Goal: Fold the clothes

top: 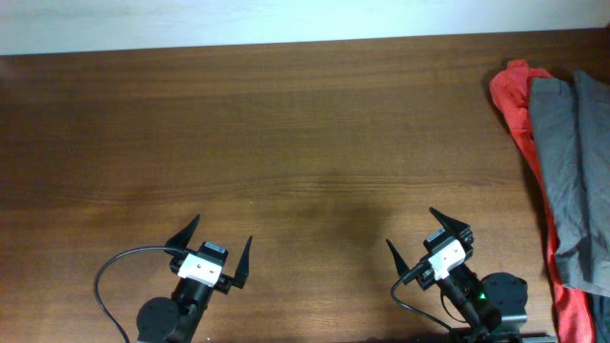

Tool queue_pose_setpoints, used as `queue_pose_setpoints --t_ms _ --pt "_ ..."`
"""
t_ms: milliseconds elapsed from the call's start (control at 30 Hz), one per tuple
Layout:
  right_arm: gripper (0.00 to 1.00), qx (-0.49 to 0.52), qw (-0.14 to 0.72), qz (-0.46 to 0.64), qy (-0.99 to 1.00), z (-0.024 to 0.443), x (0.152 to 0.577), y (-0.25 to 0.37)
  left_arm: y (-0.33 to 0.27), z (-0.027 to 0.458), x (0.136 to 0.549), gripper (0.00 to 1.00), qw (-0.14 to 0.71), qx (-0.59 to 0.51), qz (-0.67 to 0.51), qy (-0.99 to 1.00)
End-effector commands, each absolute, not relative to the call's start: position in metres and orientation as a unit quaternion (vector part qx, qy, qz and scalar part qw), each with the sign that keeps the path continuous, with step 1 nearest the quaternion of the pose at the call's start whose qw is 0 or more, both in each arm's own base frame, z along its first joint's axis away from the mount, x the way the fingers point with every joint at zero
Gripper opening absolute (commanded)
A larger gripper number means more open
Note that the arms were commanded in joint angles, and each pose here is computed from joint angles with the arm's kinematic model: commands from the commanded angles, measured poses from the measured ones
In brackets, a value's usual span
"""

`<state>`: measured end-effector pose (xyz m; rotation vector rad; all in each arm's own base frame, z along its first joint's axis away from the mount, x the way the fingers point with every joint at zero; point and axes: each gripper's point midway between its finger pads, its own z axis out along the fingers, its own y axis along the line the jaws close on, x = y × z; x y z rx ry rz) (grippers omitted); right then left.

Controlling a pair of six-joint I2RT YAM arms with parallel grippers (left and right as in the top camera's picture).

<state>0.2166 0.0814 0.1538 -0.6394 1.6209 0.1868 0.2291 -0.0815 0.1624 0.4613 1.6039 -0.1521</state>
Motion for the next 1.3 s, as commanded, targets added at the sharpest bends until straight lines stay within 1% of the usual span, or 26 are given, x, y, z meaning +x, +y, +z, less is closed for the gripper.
queue_pose_setpoints --t_ms 0,1067,1167,1267 --pt "0.99 -0.192 0.530 -0.006 0.826 0.104 0.206 0.033 -0.080 0.159 0.230 0.99 0.670 0.207 -0.058 0.711" --pt "0.99 -0.193 0.531 -0.006 0.825 0.104 0.206 0.033 -0.079 0.161 0.230 0.99 0.673 0.206 -0.058 0.708" --pt "0.99 -0.209 0.534 0.030 0.819 0.106 0.203 0.046 -0.080 0.160 0.230 0.99 0.672 0.208 -0.060 0.709" --pt "0.99 -0.241 0.554 0.076 0.793 0.118 0.201 0.066 -0.082 0.159 0.229 0.99 0.670 0.211 -0.064 0.709"
